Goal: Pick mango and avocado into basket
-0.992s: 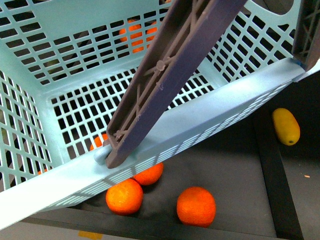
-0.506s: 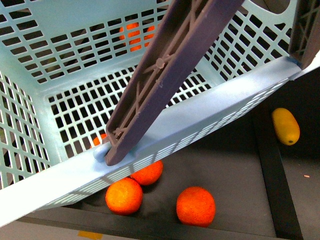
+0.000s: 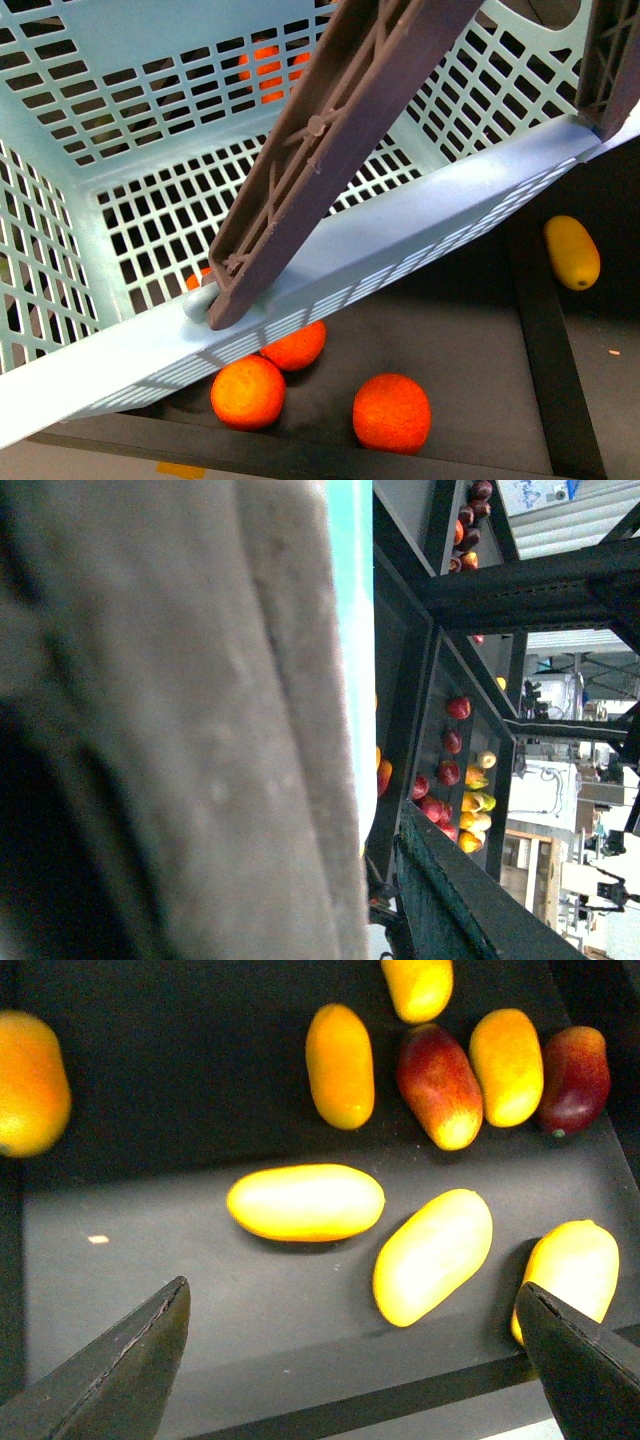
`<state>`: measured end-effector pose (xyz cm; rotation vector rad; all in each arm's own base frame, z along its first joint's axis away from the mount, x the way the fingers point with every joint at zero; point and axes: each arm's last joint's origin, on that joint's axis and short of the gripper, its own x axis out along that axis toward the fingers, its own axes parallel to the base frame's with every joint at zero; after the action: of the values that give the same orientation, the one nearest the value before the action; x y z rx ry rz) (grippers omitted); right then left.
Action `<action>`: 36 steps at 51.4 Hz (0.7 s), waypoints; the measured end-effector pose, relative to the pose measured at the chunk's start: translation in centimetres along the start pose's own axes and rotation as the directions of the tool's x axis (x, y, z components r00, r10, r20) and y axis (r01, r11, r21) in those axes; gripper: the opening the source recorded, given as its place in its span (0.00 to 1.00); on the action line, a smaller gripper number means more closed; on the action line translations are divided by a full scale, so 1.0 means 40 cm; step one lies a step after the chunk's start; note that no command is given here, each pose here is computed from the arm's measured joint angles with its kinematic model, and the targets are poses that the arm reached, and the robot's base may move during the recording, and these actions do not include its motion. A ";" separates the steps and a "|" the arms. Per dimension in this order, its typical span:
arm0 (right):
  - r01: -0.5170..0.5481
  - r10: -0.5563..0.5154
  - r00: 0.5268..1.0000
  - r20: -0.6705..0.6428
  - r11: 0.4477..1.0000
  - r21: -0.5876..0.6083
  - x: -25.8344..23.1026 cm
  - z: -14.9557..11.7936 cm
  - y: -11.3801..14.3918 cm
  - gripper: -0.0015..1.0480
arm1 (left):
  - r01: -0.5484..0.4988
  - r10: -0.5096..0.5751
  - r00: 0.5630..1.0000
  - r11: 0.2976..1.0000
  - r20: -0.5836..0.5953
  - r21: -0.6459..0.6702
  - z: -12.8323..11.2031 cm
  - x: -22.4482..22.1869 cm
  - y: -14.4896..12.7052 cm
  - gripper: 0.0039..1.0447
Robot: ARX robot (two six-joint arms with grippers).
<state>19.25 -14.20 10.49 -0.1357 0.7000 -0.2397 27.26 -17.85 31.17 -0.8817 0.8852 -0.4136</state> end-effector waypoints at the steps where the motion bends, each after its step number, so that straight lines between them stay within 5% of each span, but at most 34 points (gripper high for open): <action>1: -0.007 0.006 1.000 -0.024 0.998 -0.059 0.026 -0.007 -0.010 0.92 | 0.000 0.000 1.000 1.000 0.000 0.000 0.000 0.000 0.000 0.27; 13: -0.180 0.116 0.970 -0.213 0.933 -0.311 0.168 -0.051 -0.042 0.92 | 0.000 0.000 1.000 1.000 0.000 0.000 0.000 0.000 0.000 0.27; 36: -0.345 0.204 0.905 -0.374 0.867 -0.361 0.385 -0.052 -0.045 0.92 | 0.000 0.000 1.000 1.000 0.000 0.000 0.000 0.000 0.000 0.27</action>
<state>28.97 -20.07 -0.29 -0.4115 1.0863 0.1803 27.26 -17.85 31.17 -0.8817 0.8852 -0.4136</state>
